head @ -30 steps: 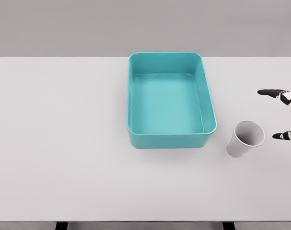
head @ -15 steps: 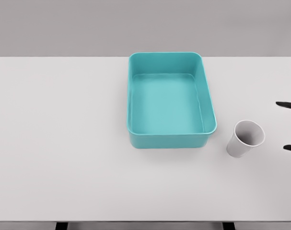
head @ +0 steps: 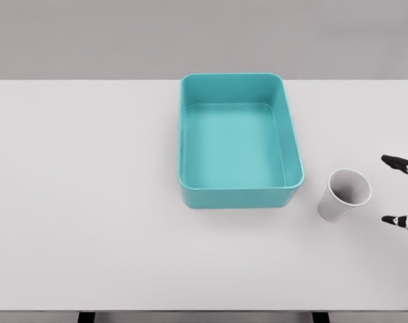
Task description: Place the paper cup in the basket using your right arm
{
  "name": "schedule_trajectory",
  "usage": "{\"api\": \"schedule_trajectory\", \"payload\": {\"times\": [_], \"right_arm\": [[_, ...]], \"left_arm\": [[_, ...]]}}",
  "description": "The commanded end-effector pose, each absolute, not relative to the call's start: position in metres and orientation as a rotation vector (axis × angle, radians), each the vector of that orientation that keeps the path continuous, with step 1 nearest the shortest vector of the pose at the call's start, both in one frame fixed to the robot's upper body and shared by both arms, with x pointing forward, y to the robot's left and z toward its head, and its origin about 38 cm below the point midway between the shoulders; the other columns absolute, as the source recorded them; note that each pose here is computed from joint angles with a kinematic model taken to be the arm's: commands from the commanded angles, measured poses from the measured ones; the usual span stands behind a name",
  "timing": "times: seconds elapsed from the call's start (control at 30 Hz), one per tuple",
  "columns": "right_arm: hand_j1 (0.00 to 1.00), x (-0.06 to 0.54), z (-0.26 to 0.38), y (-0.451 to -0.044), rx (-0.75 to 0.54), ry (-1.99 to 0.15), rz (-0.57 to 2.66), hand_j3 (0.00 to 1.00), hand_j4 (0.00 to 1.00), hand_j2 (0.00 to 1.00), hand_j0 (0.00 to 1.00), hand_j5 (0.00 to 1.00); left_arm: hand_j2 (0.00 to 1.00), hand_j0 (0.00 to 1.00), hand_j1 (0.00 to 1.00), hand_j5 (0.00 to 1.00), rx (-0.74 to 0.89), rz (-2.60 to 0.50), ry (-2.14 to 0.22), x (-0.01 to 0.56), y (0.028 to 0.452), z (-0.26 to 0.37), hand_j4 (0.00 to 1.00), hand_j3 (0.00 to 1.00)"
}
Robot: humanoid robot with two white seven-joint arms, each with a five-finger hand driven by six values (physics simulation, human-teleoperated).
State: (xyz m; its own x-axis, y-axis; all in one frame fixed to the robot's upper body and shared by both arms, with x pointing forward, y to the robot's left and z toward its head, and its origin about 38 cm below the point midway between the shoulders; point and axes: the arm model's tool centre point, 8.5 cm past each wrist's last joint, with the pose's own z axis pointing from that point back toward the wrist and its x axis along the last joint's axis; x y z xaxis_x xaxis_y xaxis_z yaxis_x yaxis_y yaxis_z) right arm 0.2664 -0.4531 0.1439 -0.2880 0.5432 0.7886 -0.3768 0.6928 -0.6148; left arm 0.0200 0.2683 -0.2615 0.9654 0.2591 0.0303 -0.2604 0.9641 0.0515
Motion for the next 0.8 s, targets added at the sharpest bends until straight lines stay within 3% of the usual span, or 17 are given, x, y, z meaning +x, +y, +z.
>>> {"api": "schedule_trajectory", "payload": {"times": [0.0,0.77], "right_arm": [[0.95,0.264,0.137,-0.449,-0.118,-1.633,0.875,0.95,0.95,0.95,0.95,0.95],[0.96,0.267,0.125,-0.422,-0.045,-1.704,0.788,0.96,0.96,0.96,0.96,0.96]], "left_arm": [[1.00,1.00,1.00,1.00,0.055,0.263,-0.024,0.020,0.268,-0.261,1.00,1.00],[1.00,1.00,1.00,1.00,0.055,0.263,-0.024,0.020,0.268,-0.261,1.00,1.00]]}}
